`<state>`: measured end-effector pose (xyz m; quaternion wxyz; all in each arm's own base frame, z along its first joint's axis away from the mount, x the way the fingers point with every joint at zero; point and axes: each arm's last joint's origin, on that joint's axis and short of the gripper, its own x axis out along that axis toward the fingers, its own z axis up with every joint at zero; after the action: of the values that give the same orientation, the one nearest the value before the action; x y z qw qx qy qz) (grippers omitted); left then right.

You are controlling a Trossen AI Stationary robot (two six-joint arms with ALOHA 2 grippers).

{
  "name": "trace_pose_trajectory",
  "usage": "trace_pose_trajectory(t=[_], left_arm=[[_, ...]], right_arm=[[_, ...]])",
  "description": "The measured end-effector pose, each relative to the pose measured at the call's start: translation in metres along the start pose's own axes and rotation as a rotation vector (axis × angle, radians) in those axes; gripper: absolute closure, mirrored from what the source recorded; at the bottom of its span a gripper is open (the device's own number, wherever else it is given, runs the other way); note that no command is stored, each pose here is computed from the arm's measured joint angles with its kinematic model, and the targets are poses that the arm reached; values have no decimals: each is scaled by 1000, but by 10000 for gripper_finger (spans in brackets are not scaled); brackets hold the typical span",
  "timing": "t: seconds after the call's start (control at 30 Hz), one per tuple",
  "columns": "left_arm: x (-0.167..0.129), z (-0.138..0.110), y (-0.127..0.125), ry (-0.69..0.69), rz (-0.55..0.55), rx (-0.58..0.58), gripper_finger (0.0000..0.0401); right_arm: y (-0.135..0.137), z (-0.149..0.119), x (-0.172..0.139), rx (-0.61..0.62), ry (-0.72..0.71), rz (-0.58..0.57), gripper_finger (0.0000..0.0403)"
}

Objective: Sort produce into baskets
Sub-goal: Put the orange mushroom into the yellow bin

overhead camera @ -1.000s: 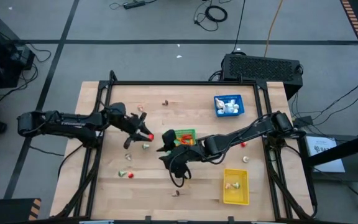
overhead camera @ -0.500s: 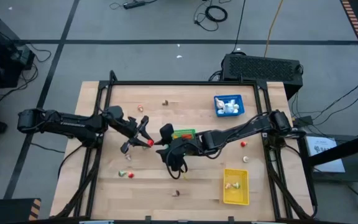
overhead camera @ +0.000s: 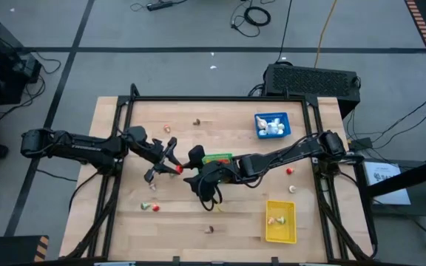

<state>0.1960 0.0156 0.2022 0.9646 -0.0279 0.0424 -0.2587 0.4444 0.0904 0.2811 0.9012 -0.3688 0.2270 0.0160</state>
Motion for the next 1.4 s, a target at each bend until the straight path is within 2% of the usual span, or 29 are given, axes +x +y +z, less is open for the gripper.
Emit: trace_pose_trajectory(t=[0.2, 0.7, 0.9, 1.17, 1.27, 1.4], left_arm=[[0, 1, 3, -10, 86, -37, 289], [0, 0, 2, -1, 75, -28, 289], [0, 0, 2, -2, 76, -27, 289], [0, 0, 3, -5, 106, -25, 288], [0, 0, 3, -5, 105, -22, 271], [2, 0, 0, -3, 98, -6, 228]], right_arm=[[-8, -5, 3, 6, 9, -17, 172], [-10, -15, 16, -27, 24, -36, 177], [-10, -16, 17, -28, 27, -33, 212], [-11, -16, 17, -29, 30, -33, 280], [-10, -17, 17, -29, 34, -30, 302], [-9, -16, 16, -27, 27, -24, 317]])
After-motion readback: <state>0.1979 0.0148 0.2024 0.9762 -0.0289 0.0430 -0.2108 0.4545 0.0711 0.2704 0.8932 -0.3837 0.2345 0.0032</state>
